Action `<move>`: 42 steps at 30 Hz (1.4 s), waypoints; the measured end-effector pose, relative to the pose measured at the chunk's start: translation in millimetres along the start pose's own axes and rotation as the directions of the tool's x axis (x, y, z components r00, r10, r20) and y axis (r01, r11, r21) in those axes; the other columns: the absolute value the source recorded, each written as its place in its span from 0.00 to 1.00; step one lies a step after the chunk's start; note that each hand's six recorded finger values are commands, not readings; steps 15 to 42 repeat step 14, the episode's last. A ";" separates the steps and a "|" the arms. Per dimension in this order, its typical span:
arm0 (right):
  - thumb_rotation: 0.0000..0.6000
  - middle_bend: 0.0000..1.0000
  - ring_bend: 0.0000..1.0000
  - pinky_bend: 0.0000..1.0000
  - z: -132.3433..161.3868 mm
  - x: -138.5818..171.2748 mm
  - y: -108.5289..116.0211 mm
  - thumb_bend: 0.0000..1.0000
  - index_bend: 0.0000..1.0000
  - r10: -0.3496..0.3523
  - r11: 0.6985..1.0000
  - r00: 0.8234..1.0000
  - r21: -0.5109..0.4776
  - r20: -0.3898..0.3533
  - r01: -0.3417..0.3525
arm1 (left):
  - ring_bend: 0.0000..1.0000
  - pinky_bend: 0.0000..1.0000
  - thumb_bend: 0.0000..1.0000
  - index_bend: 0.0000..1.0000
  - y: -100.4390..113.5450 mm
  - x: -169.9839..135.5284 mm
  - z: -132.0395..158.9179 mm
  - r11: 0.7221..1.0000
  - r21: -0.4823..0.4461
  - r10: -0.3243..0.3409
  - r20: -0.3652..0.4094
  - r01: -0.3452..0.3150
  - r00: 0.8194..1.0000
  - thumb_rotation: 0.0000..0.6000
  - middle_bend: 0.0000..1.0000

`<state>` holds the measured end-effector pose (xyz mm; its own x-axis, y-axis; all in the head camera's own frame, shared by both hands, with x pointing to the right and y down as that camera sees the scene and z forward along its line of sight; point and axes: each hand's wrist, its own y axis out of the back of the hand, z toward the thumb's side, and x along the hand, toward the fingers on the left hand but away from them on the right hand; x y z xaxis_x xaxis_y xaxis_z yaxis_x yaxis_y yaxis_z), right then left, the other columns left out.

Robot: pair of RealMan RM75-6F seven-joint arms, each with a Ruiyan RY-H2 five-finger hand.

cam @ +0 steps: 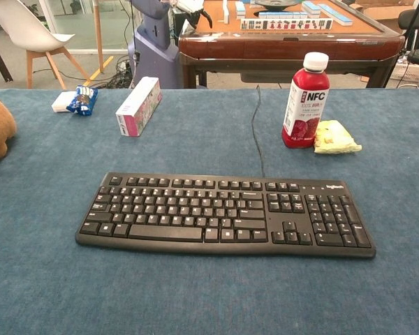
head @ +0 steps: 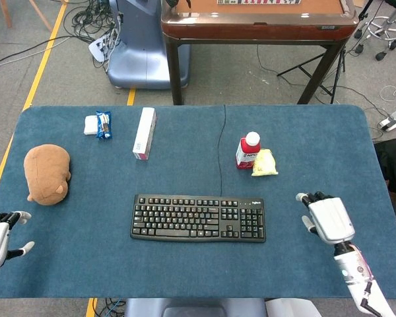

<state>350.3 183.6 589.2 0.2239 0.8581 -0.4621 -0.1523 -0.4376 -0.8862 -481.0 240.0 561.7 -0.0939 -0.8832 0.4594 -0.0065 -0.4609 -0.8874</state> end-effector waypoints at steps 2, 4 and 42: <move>1.00 0.43 0.36 0.57 -13.4 8.2 2.5 0.23 0.38 -0.019 1.000 0.999 -0.014 0.034 0.019 | 0.35 0.56 0.03 0.39 -1.7 0.1 0.7 1.000 0.005 -0.004 0.004 0.003 1.000 1.00 0.45; 1.00 0.43 0.36 0.57 -25.5 15.8 3.0 0.23 0.38 -0.025 0.999 0.998 -0.026 0.064 0.027 | 0.35 0.56 0.03 0.39 -3.2 0.4 0.8 1.000 0.009 -0.006 0.005 0.006 1.000 1.00 0.45; 1.00 0.43 0.36 0.57 -53.2 33.5 10.1 0.23 0.38 -0.061 0.994 0.990 -0.084 0.129 0.073 | 0.35 0.56 0.03 0.39 -6.1 1.2 1.7 1.000 0.011 -0.005 0.008 0.005 1.000 1.00 0.45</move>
